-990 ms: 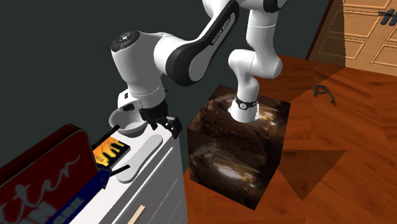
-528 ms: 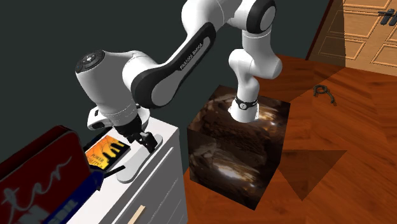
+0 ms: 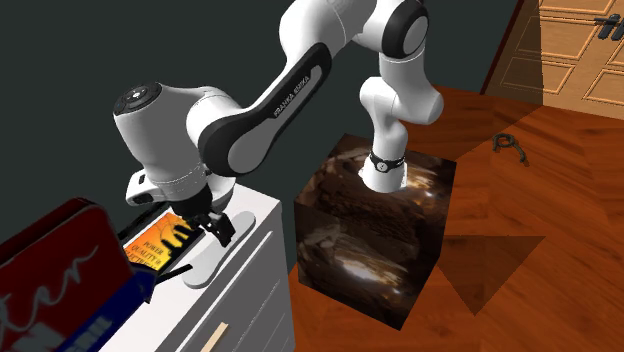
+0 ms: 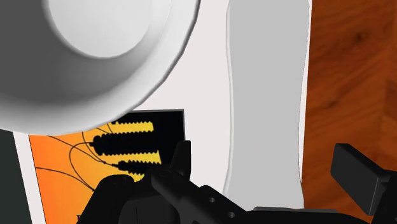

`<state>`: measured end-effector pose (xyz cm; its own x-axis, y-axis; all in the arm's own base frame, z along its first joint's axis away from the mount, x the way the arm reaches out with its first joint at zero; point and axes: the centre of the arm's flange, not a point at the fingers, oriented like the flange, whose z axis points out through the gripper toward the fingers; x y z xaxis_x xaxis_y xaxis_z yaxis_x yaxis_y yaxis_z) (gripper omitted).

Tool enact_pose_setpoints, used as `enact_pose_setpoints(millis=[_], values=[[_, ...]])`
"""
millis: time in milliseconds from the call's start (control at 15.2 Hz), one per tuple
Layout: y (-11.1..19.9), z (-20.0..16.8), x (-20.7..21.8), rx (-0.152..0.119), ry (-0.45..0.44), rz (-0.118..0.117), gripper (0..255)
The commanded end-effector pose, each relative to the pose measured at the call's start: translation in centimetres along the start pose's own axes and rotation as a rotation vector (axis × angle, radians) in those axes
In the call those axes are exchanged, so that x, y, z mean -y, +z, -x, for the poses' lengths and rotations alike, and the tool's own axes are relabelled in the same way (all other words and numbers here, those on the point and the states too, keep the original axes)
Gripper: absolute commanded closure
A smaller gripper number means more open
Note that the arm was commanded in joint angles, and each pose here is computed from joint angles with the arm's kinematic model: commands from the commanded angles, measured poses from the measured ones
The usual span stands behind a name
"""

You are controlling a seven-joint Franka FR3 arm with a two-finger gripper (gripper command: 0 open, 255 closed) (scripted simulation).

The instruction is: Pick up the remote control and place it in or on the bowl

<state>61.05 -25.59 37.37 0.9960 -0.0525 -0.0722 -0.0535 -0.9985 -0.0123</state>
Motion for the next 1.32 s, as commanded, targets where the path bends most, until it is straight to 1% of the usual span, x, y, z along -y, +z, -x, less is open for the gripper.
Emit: enact_pose_setpoints(millis=[0,462,528,660,726,792,858,924,990,1056,1122,1188,1254], values=[[4.1,-0.1,0.8,0.064,-0.012,-0.017,0],[4.1,-0.1,0.8,0.064,-0.012,-0.017,0],[4.2,-0.1,0.5,0.063,-0.012,-0.018,255],[4.4,0.0,0.0,0.063,-0.011,-0.019,255],[4.8,-0.6,-0.2,0.063,-0.011,-0.019,255],[5.0,-0.7,0.6,0.062,-0.011,-0.018,255],[4.5,-0.1,0.6,0.063,-0.01,-0.018,255],[4.7,-0.2,0.4,0.063,-0.01,-0.017,255],[5.4,-0.5,-0.7,0.063,-0.01,-0.019,255],[5.8,-1.0,-0.1,0.062,-0.01,-0.019,255],[0.1,-0.2,-0.8,-0.034,0.004,0.002,255],[0.1,-0.2,-0.8,-0.034,0.004,0.002,0],[0.3,1.0,0.1,-0.057,-0.002,-0.005,0]])
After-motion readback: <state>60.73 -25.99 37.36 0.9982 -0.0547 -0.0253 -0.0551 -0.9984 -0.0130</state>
